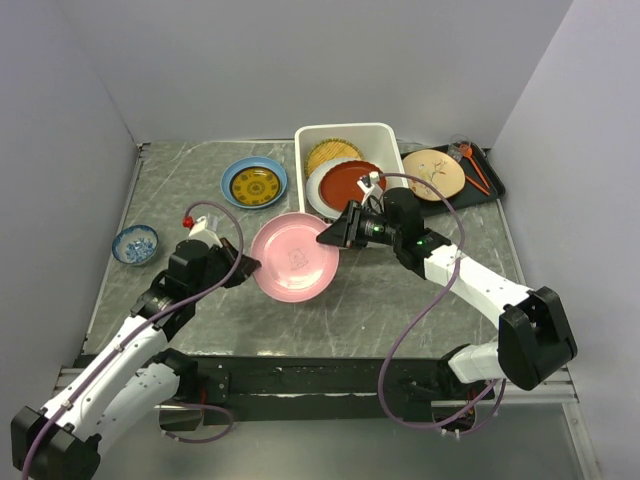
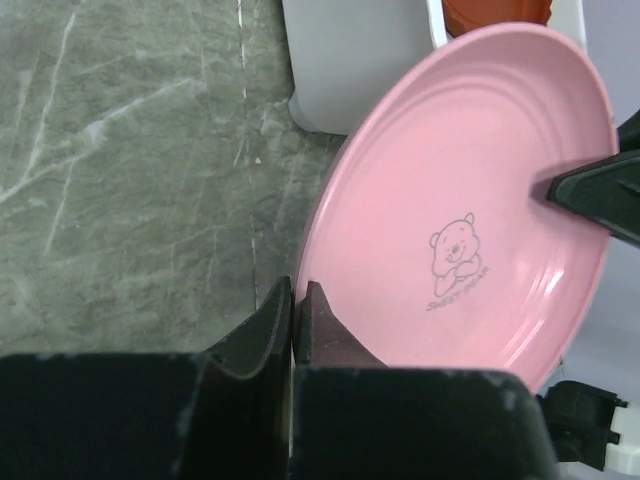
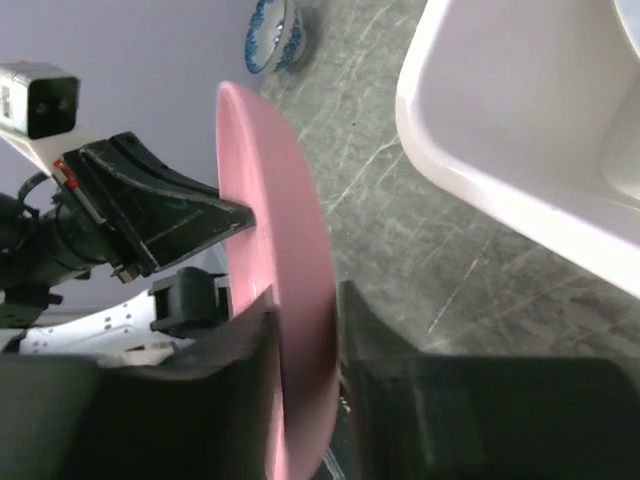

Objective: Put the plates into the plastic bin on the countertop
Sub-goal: Place the plate in the plastic bin.

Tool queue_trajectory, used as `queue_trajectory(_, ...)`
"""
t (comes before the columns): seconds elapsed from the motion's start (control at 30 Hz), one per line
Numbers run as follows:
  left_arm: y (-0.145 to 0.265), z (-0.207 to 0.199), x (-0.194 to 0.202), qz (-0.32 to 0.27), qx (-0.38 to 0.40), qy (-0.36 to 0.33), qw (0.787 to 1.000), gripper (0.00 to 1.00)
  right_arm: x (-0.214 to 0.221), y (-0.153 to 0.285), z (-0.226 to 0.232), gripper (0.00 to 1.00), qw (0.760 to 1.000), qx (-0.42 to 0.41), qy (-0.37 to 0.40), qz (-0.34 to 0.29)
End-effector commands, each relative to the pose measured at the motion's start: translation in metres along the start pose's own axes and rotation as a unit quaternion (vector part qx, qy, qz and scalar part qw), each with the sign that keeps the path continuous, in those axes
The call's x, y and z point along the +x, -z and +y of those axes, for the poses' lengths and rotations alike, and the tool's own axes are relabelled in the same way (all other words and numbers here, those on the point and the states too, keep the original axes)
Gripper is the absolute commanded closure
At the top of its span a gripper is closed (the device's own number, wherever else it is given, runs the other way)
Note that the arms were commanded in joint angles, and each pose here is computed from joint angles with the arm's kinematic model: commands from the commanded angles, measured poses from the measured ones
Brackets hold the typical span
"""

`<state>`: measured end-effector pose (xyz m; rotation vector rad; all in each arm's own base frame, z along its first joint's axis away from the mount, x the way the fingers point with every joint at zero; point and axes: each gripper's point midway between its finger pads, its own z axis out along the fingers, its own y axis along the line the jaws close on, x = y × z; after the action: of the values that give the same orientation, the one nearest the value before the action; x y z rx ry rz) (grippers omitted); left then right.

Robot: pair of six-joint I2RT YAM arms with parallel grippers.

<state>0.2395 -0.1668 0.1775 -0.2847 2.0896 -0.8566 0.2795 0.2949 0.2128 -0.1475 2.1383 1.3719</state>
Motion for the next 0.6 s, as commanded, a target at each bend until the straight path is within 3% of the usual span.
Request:
queue_trajectory(0.0, 0.007, -0.037, -0.026, -0.036, 0.062, -0.009, 0.997, 0.99, -0.007, 0.003, 0.016, 0.89, 0.999, -0.024, 0.016, -0.017)
queue_trajectory(0.07, 0.009, -0.037, -0.029, -0.041, 0.061, -0.010, 0.997, 0.98, -0.009, 0.003, 0.015, 1.00, 0.999, -0.022, 0.018, -0.019)
queue_trajectory(0.17, 0.010, -0.035, -0.030, -0.045, 0.056, -0.011, 0.997, 0.94, -0.011, 0.001, 0.017, 1.00, 0.999, -0.023, 0.018, -0.019)
queue_trajectory(0.23, 0.012, -0.034, -0.030, -0.047, 0.054, -0.012, 0.997, 0.84, -0.012, 0.000, 0.017, 1.00, 0.999, -0.023, 0.019, -0.019)
queue_trajectory(0.27, 0.012, -0.034, -0.030, -0.047, 0.054, -0.014, 0.997, 0.77, -0.013, 0.000, 0.016, 1.00, 0.999, -0.022, 0.018, -0.020)
queue_trajectory(0.3, 0.013, -0.034, -0.030, -0.047, 0.056, -0.015, 0.997, 0.51, -0.014, -0.001, 0.017, 1.00, 0.999, -0.023, 0.019, -0.021)
queue_trajectory(0.4, 0.016, -0.031, -0.031, -0.054, 0.051, -0.013, 0.997, 0.10, -0.016, -0.002, 0.018, 1.00, 0.999, -0.025, 0.019, -0.021)
queue_trajectory(0.47, 0.018, -0.030, -0.033, -0.062, 0.049, -0.011, 0.997, 0.02, -0.015, -0.002, 0.017, 1.00, 0.999, -0.023, 0.018, -0.020)
queue_trajectory(0.57, 0.022, -0.029, -0.036, -0.075, 0.048, -0.007, 0.996, 0.01, -0.014, 0.000, 0.016, 1.00, 0.999, -0.020, 0.019, -0.023)
